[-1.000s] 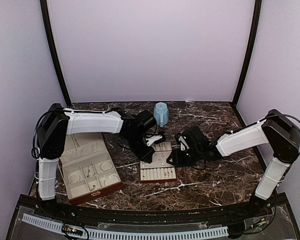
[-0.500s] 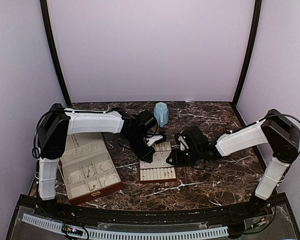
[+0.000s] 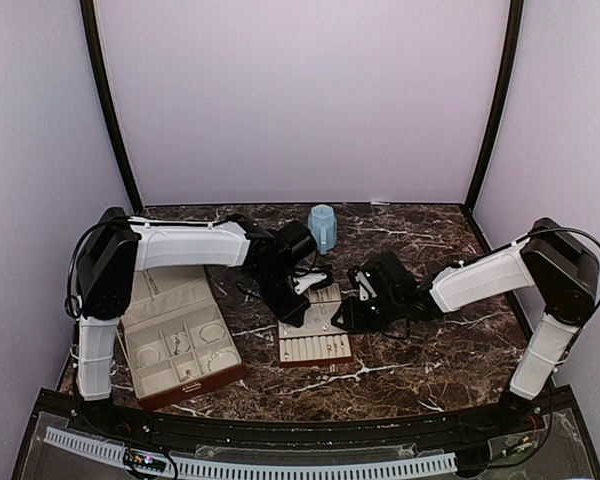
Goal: Organize the mixed jewelry
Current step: Insert the earring into the earring holder.
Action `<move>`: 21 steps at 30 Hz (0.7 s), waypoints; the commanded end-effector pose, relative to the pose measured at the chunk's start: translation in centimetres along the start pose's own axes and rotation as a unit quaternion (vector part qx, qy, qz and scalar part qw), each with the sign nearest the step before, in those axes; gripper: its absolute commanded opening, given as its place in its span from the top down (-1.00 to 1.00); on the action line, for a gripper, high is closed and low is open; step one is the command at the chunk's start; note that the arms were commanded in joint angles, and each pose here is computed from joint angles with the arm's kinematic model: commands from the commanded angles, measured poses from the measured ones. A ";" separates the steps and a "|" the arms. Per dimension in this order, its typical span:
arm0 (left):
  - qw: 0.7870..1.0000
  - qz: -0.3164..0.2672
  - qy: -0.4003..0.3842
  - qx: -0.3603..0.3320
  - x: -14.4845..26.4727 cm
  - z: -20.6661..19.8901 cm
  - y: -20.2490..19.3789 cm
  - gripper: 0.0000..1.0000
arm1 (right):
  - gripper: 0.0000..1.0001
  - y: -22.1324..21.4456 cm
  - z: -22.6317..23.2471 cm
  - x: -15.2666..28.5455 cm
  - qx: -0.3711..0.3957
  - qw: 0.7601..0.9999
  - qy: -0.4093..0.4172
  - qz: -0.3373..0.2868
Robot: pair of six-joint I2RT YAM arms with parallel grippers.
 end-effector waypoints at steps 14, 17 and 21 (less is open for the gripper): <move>1.000 0.005 0.006 -0.012 0.2 -0.3 0.2 1.00 | 0.18 -0.6 0.2 -0.6 0.004 1.000 0.001 0.013; 1.000 0.003 0.003 -0.012 0.2 -0.3 0.3 1.00 | 0.18 -0.6 0.3 -0.6 0.004 1.000 0.002 0.012; 1.000 0.001 -0.002 -0.012 0.1 -0.4 0.4 1.00 | 0.18 -0.7 0.3 -0.6 0.005 1.000 0.001 0.014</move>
Point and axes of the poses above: each gripper's point midway between its finger pads, its own x axis back along the fingers, its own z axis along the line the jaws close on, y = z × x, the point moved 10 cm from there along x, back along the fingers, and after that the axes turned 5 degrees about -x, right-handed, at the moved point
